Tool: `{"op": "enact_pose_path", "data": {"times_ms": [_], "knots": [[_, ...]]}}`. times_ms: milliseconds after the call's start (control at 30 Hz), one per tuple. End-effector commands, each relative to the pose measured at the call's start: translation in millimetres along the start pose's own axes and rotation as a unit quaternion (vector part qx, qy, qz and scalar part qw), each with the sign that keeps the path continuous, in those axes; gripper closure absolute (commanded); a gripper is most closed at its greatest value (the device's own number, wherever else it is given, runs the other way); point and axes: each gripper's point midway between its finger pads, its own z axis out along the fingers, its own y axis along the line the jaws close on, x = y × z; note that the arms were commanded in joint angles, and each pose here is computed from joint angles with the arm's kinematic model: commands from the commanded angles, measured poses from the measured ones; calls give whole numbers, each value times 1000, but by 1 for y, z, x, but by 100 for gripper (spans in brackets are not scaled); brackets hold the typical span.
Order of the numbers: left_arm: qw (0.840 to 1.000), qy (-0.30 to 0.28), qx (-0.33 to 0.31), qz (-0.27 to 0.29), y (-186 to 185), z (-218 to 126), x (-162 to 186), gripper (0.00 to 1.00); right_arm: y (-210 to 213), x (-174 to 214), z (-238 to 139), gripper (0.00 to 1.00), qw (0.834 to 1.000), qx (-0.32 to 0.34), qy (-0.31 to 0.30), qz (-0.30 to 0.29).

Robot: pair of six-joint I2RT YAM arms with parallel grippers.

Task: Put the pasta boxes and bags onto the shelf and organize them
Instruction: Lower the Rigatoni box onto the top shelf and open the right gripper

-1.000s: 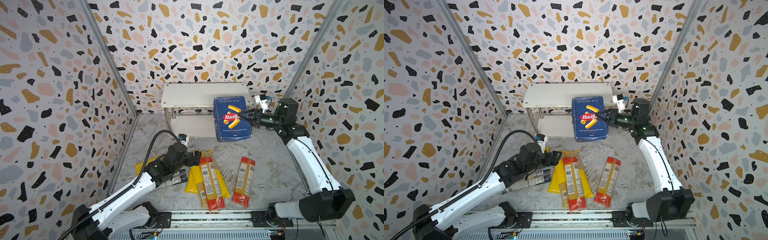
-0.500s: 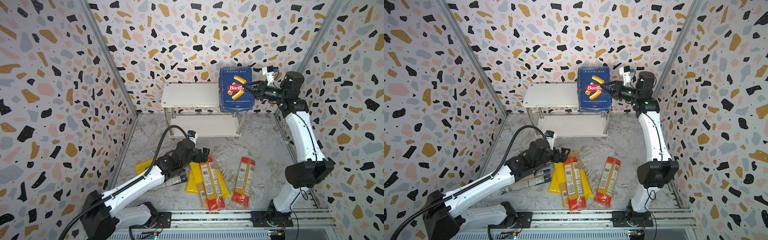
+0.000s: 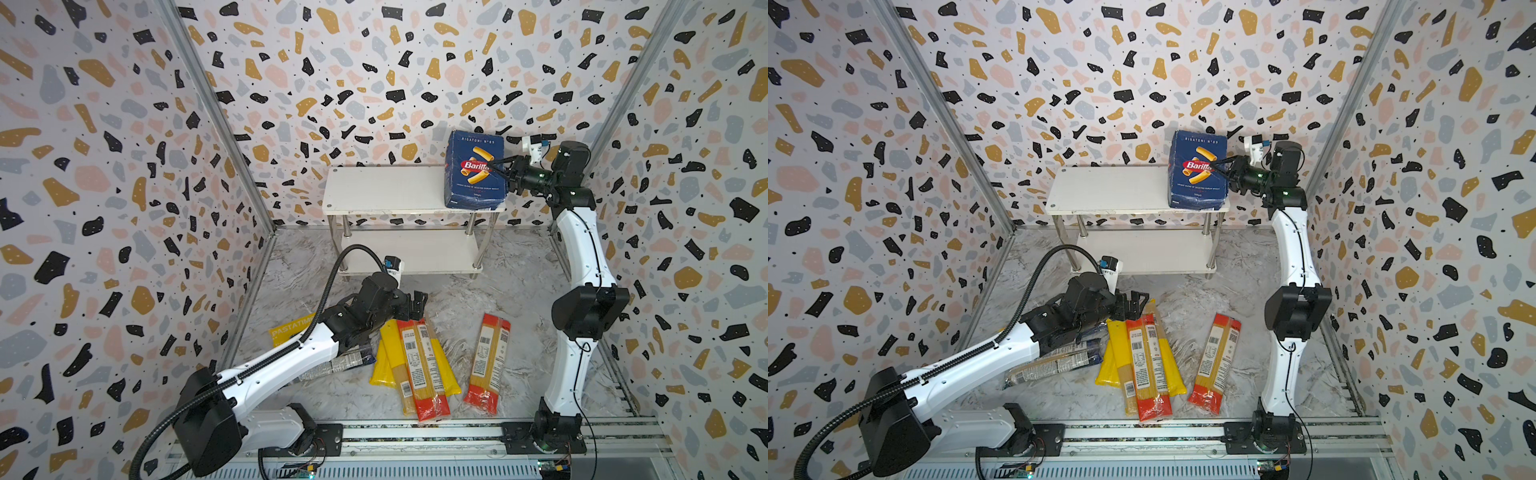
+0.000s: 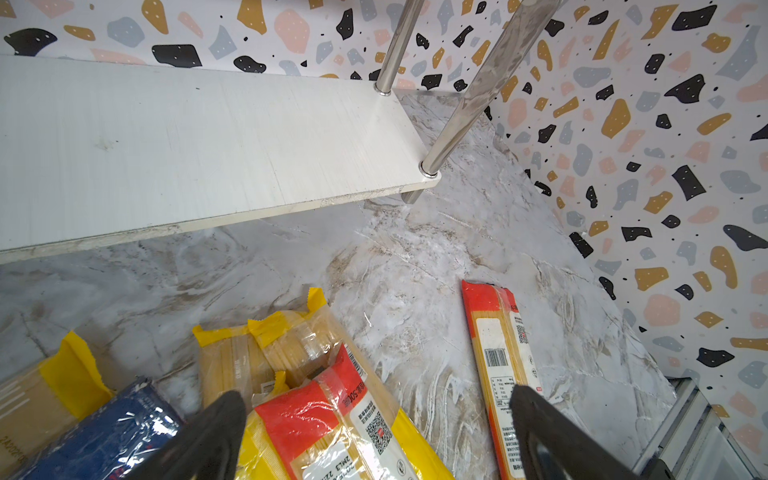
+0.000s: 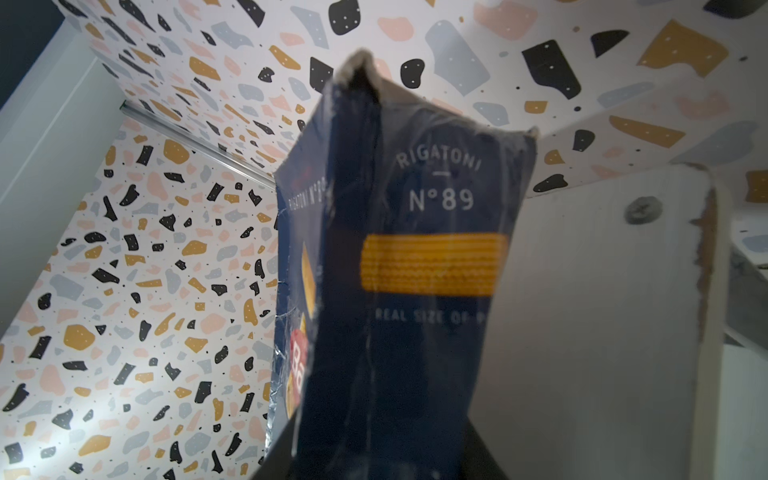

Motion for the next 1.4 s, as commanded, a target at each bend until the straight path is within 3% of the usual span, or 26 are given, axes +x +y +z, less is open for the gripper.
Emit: {"op": "enact_pose_path", "data": {"times_ms": [0, 167, 333, 467, 667, 800, 933, 1000, 1367], "knots": [[999, -25, 25, 8, -15, -3, -19, 1, 79, -20, -30, 82, 991, -58, -36, -114], [999, -16, 29, 6, -17, 4, -14, 1, 64, -22, -29, 75, 993, -50, -33, -103], [1000, -8, 28, 6, -16, 10, -10, 0, 50, -19, -25, 51, 995, -42, -24, -86], [1000, -4, 20, 1, -13, 13, -8, 1, 43, -16, -21, 49, 996, -35, -21, -82], [1000, 7, 17, 5, -12, 16, -4, 0, 35, -12, -16, 32, 996, -24, -17, -78], [1000, 4, 16, 4, -12, 15, -4, 0, 28, -11, -15, 26, 997, -17, -15, -70], [1000, 7, 15, 5, -11, 15, -3, 1, 21, -10, -16, 13, 998, -5, -13, -66], [1000, 8, 14, 7, -10, 15, -2, 0, 19, -11, -20, 0, 997, 8, -18, -71], [1000, 8, 17, 7, -12, 13, -3, 0, 0, -14, -36, 1, 992, 81, -37, -88]]}}
